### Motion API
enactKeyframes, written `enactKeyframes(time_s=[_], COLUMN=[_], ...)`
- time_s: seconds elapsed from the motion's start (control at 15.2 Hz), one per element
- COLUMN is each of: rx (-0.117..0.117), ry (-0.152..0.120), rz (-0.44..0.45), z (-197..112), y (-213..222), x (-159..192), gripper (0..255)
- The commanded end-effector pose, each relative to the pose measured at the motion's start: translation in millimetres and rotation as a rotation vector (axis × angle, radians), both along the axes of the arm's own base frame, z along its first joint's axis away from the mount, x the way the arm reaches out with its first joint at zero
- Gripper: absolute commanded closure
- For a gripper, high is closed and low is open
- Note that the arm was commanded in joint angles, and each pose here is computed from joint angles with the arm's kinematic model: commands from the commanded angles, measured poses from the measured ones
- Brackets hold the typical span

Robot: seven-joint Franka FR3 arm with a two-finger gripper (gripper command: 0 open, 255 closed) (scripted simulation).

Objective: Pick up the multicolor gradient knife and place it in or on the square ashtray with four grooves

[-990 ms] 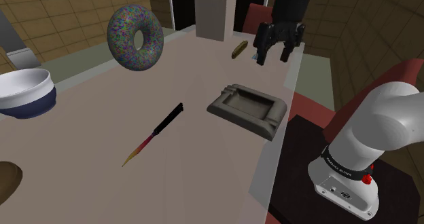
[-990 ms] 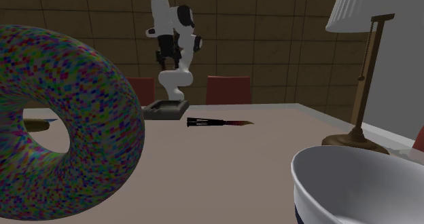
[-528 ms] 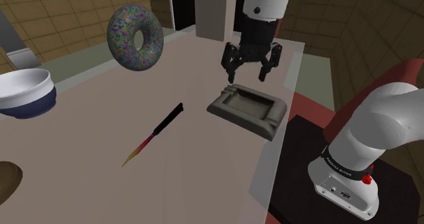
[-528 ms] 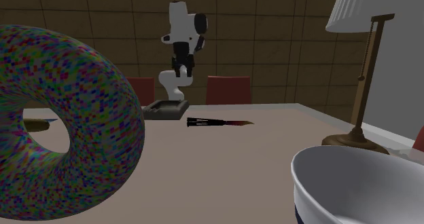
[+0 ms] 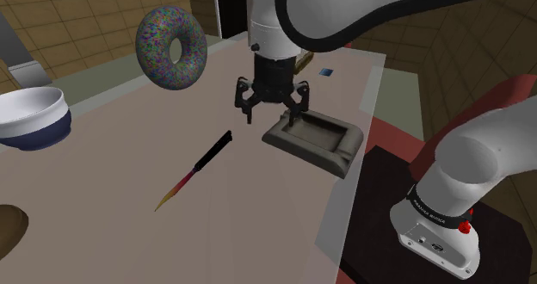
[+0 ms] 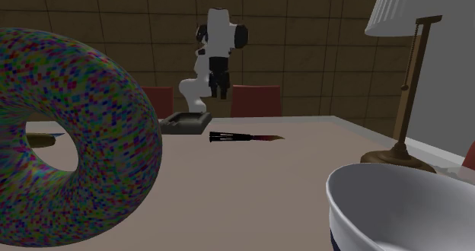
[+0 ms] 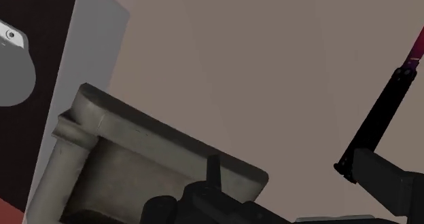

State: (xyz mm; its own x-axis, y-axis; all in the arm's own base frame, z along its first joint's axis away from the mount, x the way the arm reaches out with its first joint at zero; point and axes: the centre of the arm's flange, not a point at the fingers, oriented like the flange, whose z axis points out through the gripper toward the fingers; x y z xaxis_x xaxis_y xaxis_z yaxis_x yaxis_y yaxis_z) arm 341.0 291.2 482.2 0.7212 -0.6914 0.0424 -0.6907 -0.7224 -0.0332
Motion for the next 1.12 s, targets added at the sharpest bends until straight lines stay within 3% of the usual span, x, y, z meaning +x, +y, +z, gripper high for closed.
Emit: enactKeyframes(time_s=[0.0,0.73,1.06], rx=[-0.01,-0.08,-0.081], ry=[-0.005,-0.027,-0.027], rz=[-0.076,-0.462,-0.465], z=[-12.3,-80.3,-101.7], y=[21.6,110.2,108.2], x=[14.1,118.8,120.8], gripper=[0,0,0])
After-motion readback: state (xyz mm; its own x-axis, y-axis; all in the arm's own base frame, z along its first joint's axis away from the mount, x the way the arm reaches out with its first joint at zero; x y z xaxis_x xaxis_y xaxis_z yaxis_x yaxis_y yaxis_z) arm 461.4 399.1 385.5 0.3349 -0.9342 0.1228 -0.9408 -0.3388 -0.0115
